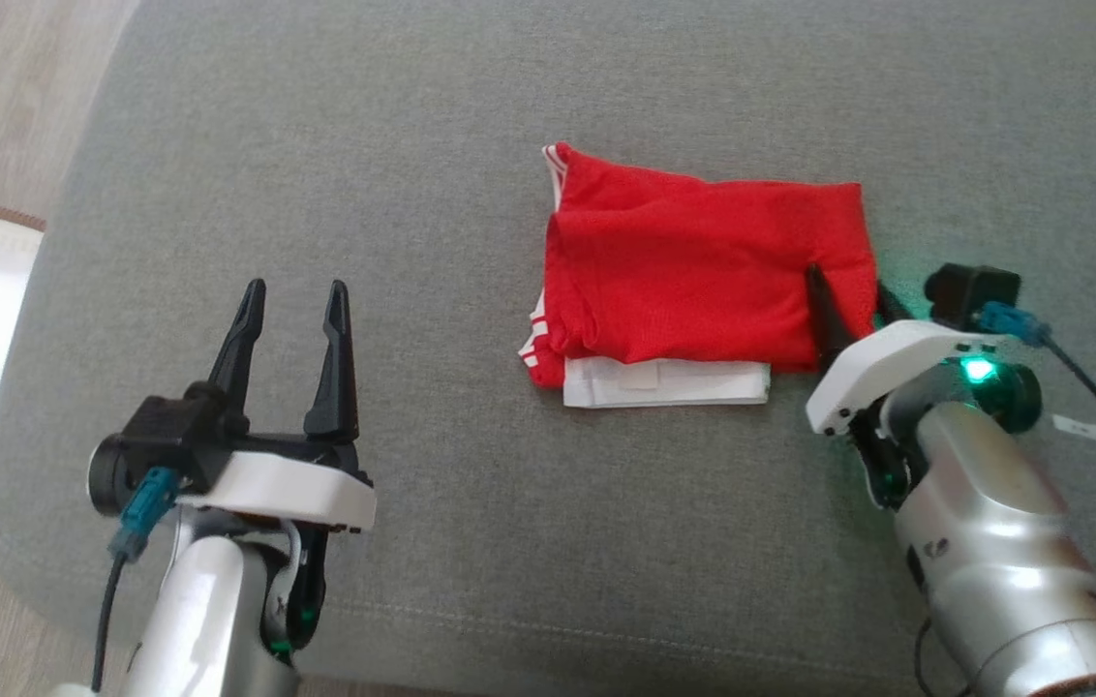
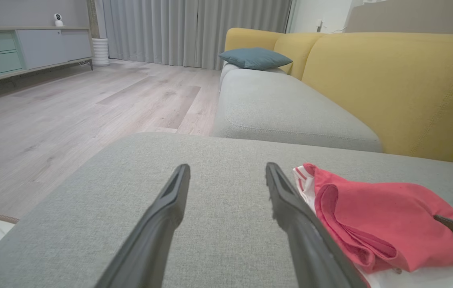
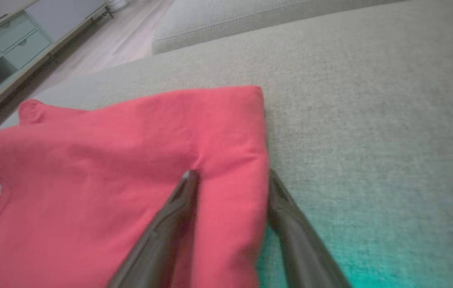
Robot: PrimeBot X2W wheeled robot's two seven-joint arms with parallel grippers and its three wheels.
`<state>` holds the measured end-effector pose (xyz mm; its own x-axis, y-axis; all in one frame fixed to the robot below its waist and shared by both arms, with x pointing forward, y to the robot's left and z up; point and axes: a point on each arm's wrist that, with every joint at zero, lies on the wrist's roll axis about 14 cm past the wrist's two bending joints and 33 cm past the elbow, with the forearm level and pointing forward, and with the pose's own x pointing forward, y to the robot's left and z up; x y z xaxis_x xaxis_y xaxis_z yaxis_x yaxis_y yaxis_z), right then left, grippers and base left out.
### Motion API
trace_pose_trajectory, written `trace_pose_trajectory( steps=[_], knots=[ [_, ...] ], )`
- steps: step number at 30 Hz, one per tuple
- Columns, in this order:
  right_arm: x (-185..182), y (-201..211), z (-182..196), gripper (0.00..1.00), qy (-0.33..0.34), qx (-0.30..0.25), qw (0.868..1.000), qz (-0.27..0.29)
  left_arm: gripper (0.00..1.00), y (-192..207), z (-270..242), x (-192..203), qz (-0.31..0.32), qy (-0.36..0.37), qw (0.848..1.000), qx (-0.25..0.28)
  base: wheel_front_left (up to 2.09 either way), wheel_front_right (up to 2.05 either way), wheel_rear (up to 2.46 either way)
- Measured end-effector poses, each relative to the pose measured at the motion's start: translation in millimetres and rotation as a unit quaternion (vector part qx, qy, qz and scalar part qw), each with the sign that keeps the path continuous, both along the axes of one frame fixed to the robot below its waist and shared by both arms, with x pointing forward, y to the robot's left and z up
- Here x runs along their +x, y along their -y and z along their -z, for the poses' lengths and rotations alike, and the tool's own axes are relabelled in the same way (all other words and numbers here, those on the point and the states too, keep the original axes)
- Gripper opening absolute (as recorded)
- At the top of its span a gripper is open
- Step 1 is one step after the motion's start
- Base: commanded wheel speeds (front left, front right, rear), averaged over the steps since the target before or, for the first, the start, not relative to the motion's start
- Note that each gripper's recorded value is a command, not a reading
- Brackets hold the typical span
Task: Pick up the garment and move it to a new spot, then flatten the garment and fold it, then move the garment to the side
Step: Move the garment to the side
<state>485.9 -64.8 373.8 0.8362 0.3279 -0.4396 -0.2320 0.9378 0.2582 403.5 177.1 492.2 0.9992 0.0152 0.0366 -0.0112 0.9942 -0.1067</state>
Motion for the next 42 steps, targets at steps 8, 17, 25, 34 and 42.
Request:
trace_pose_trajectory(
  steps=[8,17,25,34,42],
  knots=[
    [5.1,12.6,-23.1,0.0,0.072,-0.083,0.993,-0.041,1.0,16.6,-6.0,8.7,0.024,0.011,1.0,-0.006,0.0,0.0,0.0],
    [22.5,79.0,-73.9,0.0,0.176,-0.239,0.953,-0.058,1.0,47.6,-10.3,23.5,0.067,0.022,0.997,-0.018,0.0,0.0,0.0],
    [17.3,161.6,-103.0,0.0,0.176,-0.34,0.924,-0.023,1.0,86.4,-9.9,40.2,0.121,0.027,0.992,-0.03,0.0,0.0,0.0],
    [6.0,275.7,-133.2,0.0,0.128,-0.411,0.899,0.074,1.0,108.3,-2.3,56.0,0.15,0.023,0.988,-0.039,0.0,0.0,0.0],
    [-14.8,316.4,-119.6,0.0,0.069,-0.438,0.889,0.118,1.0,109.7,8.0,58.2,0.157,0.013,0.987,-0.04,0.0,0.0,0.0]
  ],
)
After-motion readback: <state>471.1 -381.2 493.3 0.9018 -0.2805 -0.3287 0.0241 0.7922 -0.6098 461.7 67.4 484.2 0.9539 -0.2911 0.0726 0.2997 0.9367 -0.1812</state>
